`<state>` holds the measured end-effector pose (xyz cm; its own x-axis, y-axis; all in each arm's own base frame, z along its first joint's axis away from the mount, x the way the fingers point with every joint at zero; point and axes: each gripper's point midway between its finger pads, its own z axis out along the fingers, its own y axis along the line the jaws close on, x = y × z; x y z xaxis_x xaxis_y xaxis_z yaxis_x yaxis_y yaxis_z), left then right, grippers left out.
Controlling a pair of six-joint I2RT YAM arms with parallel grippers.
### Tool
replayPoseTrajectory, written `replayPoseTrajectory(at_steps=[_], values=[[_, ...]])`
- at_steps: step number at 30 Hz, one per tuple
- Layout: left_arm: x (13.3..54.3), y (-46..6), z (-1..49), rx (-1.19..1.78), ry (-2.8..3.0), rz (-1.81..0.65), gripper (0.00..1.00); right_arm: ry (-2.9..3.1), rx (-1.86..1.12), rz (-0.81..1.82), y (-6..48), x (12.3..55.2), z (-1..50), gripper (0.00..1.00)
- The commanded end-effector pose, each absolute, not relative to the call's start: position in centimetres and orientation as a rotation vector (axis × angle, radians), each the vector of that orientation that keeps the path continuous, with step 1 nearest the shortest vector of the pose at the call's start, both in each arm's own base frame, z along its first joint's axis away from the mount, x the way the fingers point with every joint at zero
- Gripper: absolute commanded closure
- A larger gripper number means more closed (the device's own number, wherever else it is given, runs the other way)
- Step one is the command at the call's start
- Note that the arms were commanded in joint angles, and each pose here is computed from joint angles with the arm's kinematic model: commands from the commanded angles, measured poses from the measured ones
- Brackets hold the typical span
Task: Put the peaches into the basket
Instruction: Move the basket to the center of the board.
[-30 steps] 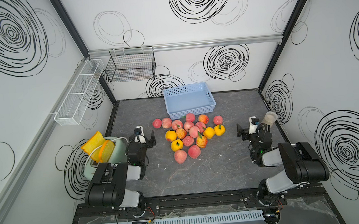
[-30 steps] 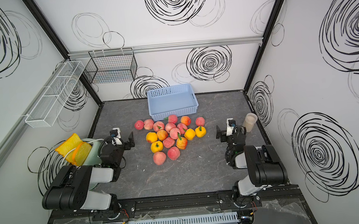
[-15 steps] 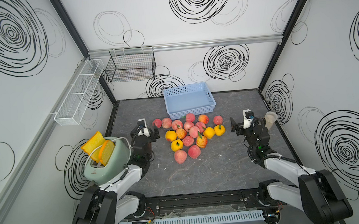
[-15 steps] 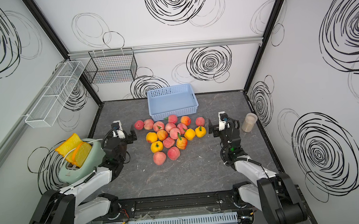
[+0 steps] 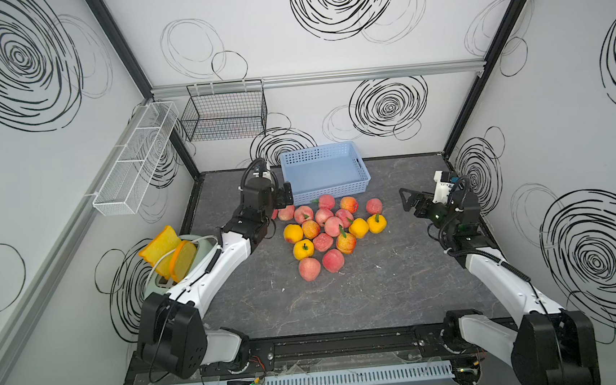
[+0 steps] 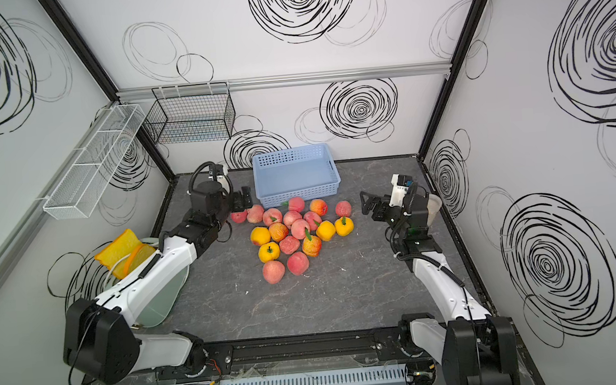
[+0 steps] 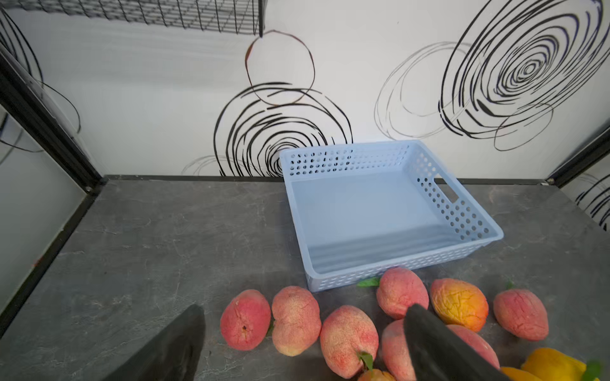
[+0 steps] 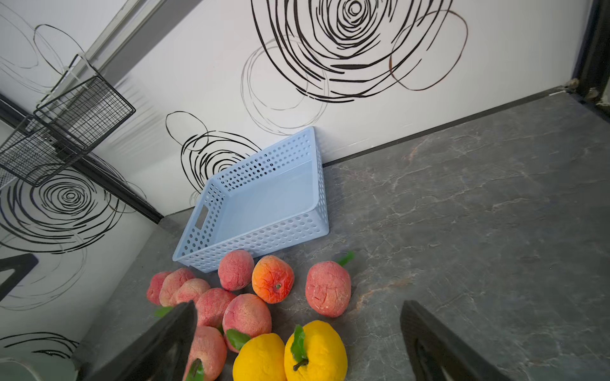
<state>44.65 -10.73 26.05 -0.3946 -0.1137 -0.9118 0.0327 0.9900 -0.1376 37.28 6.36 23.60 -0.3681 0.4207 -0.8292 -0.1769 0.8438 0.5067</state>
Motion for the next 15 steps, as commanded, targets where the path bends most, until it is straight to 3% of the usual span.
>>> replayPoseTrajectory(at_steps=[1, 15], values=[[47.0, -10.8, 26.3, -0.104, 2.012, -0.268, 0.02, 1.921, 0.191, 0.651, 6.7, 38.1, 22.6, 0.0], [55.9, -12.4, 22.3, -0.167, 2.031, -0.44, 0.01, 1.98, 0.183, 0.685, 7.5, 42.5, 22.0, 0.06]])
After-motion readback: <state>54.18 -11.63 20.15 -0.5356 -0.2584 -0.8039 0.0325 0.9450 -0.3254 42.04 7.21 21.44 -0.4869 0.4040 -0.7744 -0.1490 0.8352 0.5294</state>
